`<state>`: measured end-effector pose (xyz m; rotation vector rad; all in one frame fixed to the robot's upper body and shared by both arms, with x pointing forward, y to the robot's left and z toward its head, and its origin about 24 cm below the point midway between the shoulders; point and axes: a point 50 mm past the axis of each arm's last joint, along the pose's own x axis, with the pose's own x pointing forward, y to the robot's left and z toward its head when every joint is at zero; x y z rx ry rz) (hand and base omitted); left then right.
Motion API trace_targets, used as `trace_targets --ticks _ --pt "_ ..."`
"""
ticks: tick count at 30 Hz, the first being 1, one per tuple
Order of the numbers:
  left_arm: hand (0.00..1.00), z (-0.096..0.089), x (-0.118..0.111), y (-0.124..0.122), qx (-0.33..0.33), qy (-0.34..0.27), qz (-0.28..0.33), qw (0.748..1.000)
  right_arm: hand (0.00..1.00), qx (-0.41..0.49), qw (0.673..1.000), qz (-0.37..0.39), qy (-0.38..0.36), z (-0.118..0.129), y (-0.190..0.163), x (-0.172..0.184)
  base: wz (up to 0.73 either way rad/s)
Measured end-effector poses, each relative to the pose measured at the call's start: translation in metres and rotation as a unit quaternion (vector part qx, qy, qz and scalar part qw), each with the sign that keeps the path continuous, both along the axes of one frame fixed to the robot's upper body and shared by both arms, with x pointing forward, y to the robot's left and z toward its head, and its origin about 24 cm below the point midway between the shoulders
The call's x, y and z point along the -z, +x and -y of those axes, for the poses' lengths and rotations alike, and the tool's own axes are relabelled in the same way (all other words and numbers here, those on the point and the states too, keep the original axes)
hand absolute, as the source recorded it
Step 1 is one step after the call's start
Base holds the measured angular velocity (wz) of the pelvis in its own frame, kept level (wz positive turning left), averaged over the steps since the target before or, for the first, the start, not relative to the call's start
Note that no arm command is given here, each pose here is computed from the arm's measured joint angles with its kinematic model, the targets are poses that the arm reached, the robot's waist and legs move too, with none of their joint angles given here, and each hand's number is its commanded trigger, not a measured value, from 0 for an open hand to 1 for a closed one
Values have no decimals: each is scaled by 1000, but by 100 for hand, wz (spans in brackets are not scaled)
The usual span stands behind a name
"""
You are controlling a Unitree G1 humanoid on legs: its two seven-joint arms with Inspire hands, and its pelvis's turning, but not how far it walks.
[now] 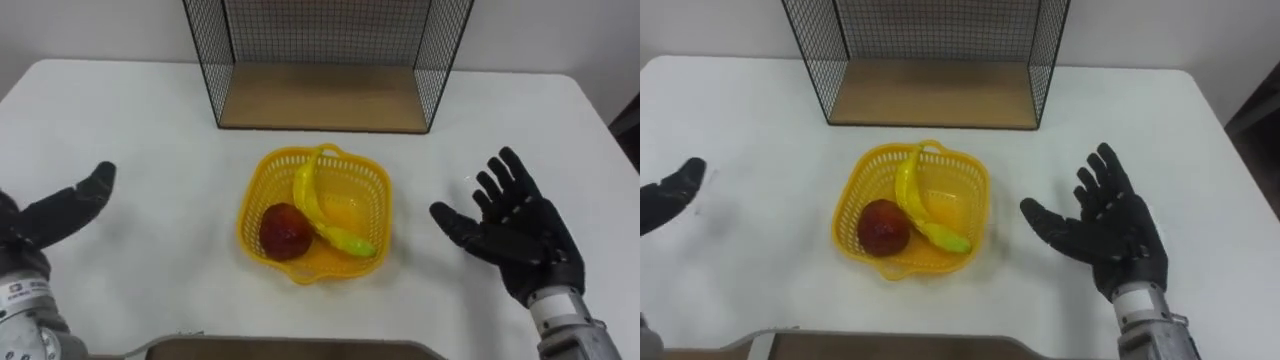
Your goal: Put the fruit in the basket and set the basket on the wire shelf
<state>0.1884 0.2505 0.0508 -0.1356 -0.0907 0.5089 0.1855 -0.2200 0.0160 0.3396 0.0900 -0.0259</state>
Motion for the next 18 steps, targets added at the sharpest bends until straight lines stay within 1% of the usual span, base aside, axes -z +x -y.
trace_targets --ticks 3,5,10,18 --pt "0 16 7 5 60 -40 0 997 0 -22 999 4 27 -12 2 2 0" --pt "0 25 13 7 97 -55 -6 994 0 -47 998 9 33 -20 6 3 0" --pt "0 37 27 8 154 -65 -34 985 0 -75 995 8 61 -31 7 8 -1" --pt "0 55 38 8 226 -64 -60 970 0 -94 993 -5 73 -39 11 16 -1"
